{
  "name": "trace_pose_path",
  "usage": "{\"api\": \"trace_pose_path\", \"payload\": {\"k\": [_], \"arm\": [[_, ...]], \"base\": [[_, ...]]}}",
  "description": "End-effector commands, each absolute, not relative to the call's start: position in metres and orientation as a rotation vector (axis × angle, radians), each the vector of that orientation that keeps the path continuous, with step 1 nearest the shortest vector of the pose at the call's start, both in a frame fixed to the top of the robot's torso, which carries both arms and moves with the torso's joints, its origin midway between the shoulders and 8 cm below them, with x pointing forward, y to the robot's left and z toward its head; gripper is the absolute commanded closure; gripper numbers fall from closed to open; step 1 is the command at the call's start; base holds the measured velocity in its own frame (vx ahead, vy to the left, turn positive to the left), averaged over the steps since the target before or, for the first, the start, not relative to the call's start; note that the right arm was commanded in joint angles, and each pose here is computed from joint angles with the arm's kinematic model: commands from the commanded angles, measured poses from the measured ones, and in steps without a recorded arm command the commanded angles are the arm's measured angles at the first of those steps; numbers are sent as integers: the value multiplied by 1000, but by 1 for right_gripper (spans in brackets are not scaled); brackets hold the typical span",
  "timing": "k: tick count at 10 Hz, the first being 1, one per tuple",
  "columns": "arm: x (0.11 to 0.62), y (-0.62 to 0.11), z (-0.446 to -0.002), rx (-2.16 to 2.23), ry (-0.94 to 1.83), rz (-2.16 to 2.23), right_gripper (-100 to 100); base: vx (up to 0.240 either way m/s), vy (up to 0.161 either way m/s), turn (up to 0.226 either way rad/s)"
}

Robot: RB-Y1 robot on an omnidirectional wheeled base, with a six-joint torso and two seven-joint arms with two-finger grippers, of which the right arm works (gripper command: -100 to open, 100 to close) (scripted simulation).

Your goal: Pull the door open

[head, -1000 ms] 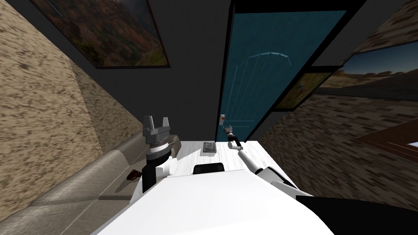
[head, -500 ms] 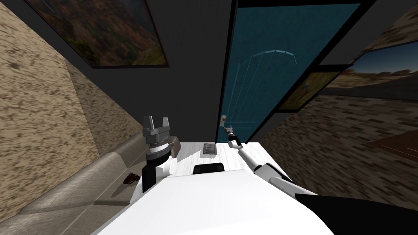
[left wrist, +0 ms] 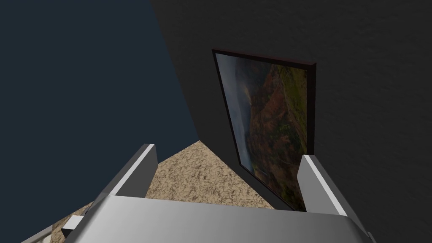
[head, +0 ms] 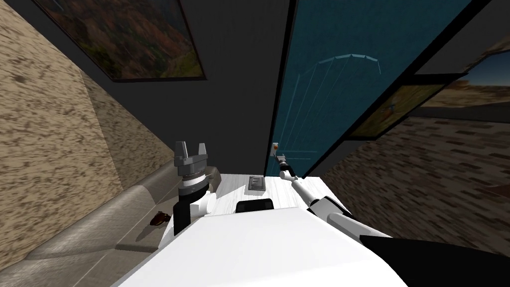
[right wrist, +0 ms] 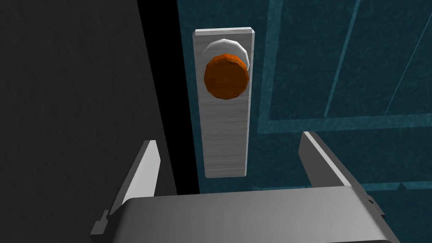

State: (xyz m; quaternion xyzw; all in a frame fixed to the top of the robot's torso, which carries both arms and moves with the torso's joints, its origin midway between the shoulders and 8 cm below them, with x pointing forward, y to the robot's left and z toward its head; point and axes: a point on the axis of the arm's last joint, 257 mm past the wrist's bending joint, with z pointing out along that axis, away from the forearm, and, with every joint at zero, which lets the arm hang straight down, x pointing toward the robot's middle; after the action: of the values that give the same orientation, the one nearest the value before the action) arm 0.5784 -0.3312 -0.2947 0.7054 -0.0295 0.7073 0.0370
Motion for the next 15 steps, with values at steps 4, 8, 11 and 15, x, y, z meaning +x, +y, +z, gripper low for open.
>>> {"api": "trace_pose_path", "payload": {"k": [4, 8, 11, 15], "arm": [[577, -371, -295, 2126, -169, 2128, -100], [568, -434, -296, 2060, -295, 2057, -100], [566, -444, -296, 2049, -313, 2042, -100], [566, -444, -296, 2049, -313, 2042, 100]], "base": [[72, -43, 194], [99, -61, 274], [55, -41, 120], [-5, 2, -1]]}}
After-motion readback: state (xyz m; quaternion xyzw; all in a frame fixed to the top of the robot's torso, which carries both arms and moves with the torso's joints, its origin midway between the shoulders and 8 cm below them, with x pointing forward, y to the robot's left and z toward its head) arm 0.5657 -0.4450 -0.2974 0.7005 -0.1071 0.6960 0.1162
